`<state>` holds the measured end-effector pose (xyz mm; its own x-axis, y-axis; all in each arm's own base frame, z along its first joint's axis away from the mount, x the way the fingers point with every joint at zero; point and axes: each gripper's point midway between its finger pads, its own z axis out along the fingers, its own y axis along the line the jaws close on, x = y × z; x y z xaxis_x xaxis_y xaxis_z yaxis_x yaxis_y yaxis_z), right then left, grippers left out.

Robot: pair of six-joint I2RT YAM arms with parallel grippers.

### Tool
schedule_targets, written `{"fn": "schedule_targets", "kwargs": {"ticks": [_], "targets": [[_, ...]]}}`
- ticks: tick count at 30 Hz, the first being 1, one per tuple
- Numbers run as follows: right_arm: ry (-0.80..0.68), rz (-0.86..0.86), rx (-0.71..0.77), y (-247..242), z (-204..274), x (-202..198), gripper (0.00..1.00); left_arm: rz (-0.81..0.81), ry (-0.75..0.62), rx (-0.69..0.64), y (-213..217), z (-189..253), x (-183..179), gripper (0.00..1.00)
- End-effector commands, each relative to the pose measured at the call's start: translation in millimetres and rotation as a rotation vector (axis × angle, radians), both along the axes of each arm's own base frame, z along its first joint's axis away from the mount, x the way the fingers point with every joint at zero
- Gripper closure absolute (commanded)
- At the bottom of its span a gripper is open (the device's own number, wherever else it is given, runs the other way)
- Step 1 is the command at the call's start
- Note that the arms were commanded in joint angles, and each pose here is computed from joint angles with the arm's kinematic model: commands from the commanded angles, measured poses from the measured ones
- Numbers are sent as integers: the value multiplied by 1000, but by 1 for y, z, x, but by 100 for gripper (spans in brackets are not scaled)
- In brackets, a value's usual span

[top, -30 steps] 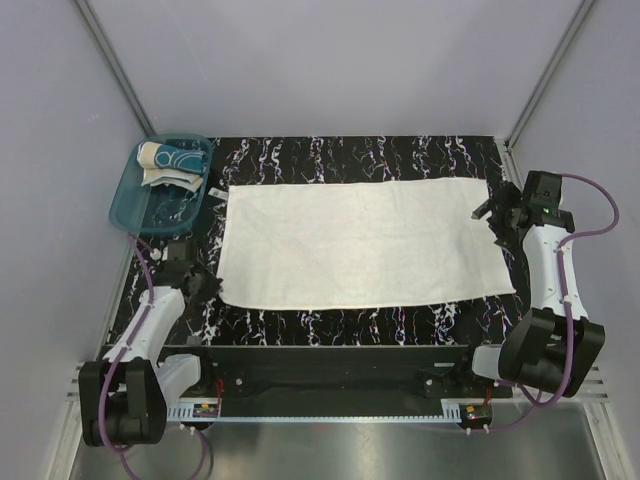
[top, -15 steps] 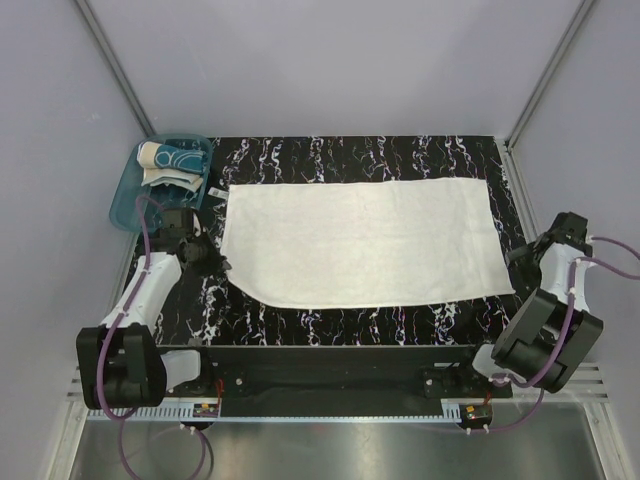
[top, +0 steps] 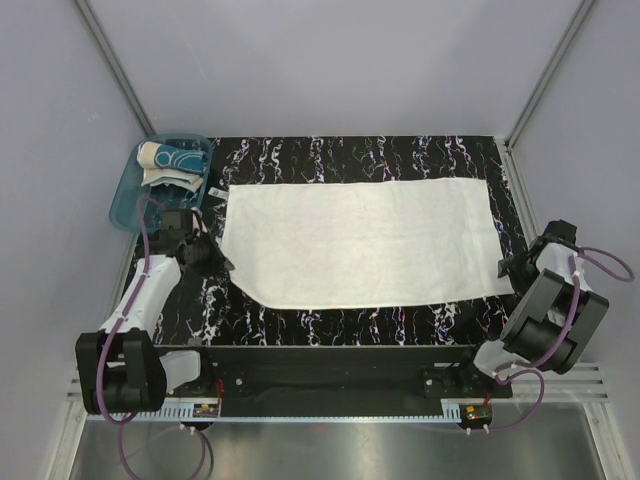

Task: Roll the towels
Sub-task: Flatten the towel, then fold the towel

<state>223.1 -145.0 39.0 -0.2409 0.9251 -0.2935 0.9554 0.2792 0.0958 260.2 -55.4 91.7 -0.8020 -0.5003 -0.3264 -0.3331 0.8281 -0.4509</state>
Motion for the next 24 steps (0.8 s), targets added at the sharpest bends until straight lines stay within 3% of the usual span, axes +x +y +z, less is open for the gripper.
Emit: {"fn": "schedule_targets", "kwargs": {"ticks": [1, 7, 13, 16, 20, 21, 24], "targets": [[-22, -3, -2, -4, -9, 9, 16, -8, -55, 7, 1, 9, 3, 100], [-33, -27, 9, -17, -20, 12, 22, 17, -55, 43, 8, 8, 3, 100], [-56, -33, 76, -14, -32, 18, 38, 26, -50, 68, 11, 7, 2, 100], [-71, -26, 75, -15, -33, 20, 55, 25, -44, 72, 11, 6, 2, 100], [-97, -4, 99, -9, -30, 24, 85, 28, -50, 73, 11, 7, 2, 100], [-107, 3, 114, -5, -29, 25, 100, 32, -52, 71, 11, 8, 2, 100], [-194, 23, 200, 18, -23, 31, 100, 35, -47, 50, 7, 10, -3, 100]]}}
